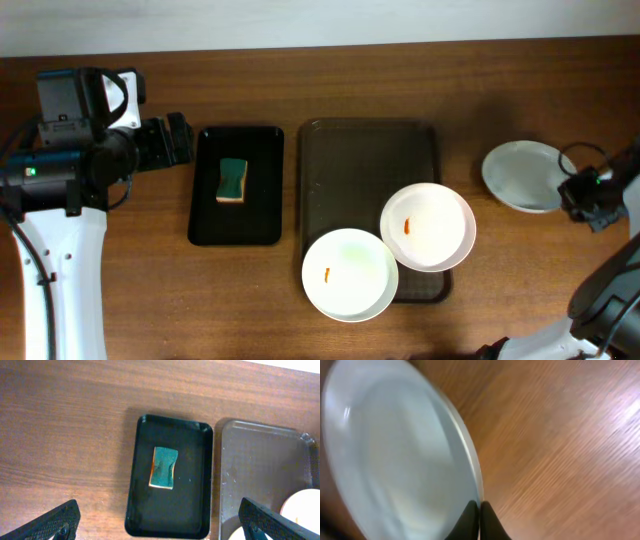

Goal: Clean dirty plates on tray and stack at the side
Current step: 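Set the plate down on the table right of the tray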

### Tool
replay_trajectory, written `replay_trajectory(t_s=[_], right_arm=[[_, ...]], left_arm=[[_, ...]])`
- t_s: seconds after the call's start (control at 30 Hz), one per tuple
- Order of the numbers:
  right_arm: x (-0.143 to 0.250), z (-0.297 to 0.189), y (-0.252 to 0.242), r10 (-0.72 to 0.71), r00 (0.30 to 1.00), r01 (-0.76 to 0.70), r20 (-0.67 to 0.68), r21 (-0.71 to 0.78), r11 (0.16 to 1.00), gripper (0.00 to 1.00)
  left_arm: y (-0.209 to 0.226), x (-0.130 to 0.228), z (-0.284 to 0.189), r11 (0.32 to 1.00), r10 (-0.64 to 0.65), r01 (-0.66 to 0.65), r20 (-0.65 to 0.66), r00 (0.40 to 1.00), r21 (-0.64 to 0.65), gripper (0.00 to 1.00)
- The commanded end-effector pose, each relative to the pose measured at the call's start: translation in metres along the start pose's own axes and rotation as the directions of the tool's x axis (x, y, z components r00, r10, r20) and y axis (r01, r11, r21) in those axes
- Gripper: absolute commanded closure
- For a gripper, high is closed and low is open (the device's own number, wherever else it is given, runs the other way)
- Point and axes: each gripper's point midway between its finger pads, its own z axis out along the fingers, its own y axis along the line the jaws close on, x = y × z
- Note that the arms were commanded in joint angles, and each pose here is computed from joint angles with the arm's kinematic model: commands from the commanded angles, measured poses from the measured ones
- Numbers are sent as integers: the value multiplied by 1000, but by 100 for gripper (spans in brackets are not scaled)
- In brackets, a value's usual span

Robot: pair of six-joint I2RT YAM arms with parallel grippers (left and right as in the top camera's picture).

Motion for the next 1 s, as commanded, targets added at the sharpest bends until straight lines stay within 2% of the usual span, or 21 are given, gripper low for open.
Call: replay_trajectory(t_s=[0.0,0.03,0.07,0.1,0.17,0.23,0.27,0.3,0.4,0.43,0.57,0.6,0.63,0.7,0.73,0.83,0.9,0.97], right_arm=[[-4,2,-19,56,998,-56,18,-15,998,65],[-6,-1,-15,42,999,-41,21,-36,998,51],[-8,-11,-1,36,999,-34,16,-100,994,46],[-8,-25,14,7,1000,-2,28,-165,986,45],[7,-61,57,-157,984,175,83,-299,938,43],[43,-86,87,-292,952,306,94,-323,895,43],[66,-91,95,-349,935,352,67,-304,885,43],[95,-87,94,-425,905,417,10,-210,884,43],[132,-68,67,-504,855,512,-120,55,857,43],[148,-57,57,-532,829,555,-171,131,822,43],[180,-17,38,-555,795,600,-244,187,778,44],[184,-10,34,-557,792,604,-249,187,775,47],[186,-3,32,-551,798,597,-245,188,780,64],[186,0,34,-539,810,580,-233,181,794,80],[184,2,41,-543,813,576,-213,156,802,94],[178,8,69,-555,821,566,-133,61,822,96],[179,5,105,-568,819,562,-77,-88,822,96],[182,-2,143,-669,744,650,12,-247,719,96]], left_arm=[[-2,-1,0,1000,11,-11,3,1000,14,0],[-2,-1,0,1000,11,-11,2,1000,14,0],[-2,-1,0,1000,11,-11,2,1000,14,0],[-2,-1,0,1000,11,-11,3,1000,14,0],[-7,-1,0,999,11,-11,0,1000,42,0],[-13,0,0,997,12,-11,-2,1000,76,0],[-14,0,0,997,12,-12,-3,1000,80,0],[-15,0,1,996,15,-15,-6,1000,84,0],[-17,1,3,996,19,-18,-13,1000,87,0],[-17,1,5,996,19,-17,-18,1000,87,0],[-17,1,6,996,18,-17,-20,1000,86,0],[-17,1,6,996,18,-17,-20,1000,86,0],[-17,1,6,996,18,-17,-20,1000,86,0],[-17,1,6,996,18,-17,-20,1000,86,0],[-17,1,6,996,18,-16,-20,1000,86,0],[-17,1,6,996,18,-16,-20,1000,86,0],[-17,1,6,996,18,-17,-20,1000,86,0],[-17,1,6,996,18,-17,-20,1000,86,0]])
